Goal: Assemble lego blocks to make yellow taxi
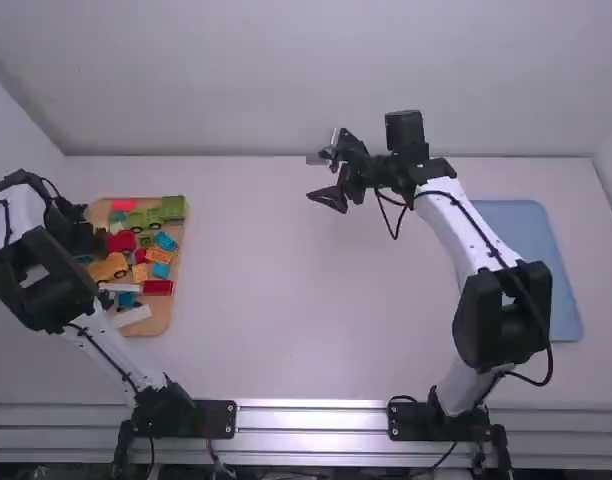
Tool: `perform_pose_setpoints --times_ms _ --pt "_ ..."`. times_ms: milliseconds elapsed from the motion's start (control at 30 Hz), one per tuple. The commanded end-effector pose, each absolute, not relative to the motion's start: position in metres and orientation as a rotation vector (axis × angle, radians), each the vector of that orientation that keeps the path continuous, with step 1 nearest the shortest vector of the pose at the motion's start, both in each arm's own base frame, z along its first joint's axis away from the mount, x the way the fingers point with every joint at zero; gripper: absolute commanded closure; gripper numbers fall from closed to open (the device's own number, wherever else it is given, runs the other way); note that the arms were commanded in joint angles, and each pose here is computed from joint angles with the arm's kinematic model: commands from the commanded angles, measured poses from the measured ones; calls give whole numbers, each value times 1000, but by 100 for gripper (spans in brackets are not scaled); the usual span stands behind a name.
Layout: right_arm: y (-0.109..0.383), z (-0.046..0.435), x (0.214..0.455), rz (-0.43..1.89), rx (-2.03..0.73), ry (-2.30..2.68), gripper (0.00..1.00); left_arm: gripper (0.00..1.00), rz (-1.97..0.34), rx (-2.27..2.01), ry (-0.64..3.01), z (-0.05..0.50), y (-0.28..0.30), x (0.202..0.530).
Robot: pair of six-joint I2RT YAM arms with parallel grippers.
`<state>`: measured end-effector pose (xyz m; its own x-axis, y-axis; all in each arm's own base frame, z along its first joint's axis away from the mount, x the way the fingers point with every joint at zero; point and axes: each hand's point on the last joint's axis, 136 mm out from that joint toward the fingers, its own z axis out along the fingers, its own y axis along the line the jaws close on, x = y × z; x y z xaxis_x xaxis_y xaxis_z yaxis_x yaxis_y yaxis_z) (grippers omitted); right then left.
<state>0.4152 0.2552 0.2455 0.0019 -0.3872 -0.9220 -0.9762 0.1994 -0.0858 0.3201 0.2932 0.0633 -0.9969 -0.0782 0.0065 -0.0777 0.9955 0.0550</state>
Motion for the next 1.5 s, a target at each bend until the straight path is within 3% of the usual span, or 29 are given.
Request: perform_pose_setpoints --times_ms 0,67,233,400,500,700,1167,1300,1400,1467 --pt "258 254 419 812 -1322 1549 1 10 -25 -569 -3046 60 287 315" --pt "258 254 419 819 -1312 1561 1 15 12 -718 -2999 61 282 311" --pt "259 257 420 817 -1313 1544 1 13 60 -973 -2903 61 278 304" --pt "263 262 422 839 -1280 1553 1 1 -11 -1035 -2863 59 288 305" --pt "269 262 418 846 -1293 1543 1 0 -23 -1121 -2811 50 290 303" --pt "280 263 416 822 -1317 1518 1 5 -112 -1192 -2740 25 302 300" --pt "293 270 413 814 -1336 1463 1 13 -63 -1328 -2752 -4 291 300" --pt "293 270 412 817 -1337 1465 1 19 -83 -1322 -2756 -13 293 298" --pt "293 270 412 818 -1337 1466 1 29 -104 -1324 -2751 -18 293 299" --pt "293 270 412 819 -1337 1466 1 42 -114 -1316 -2739 -18 295 297"
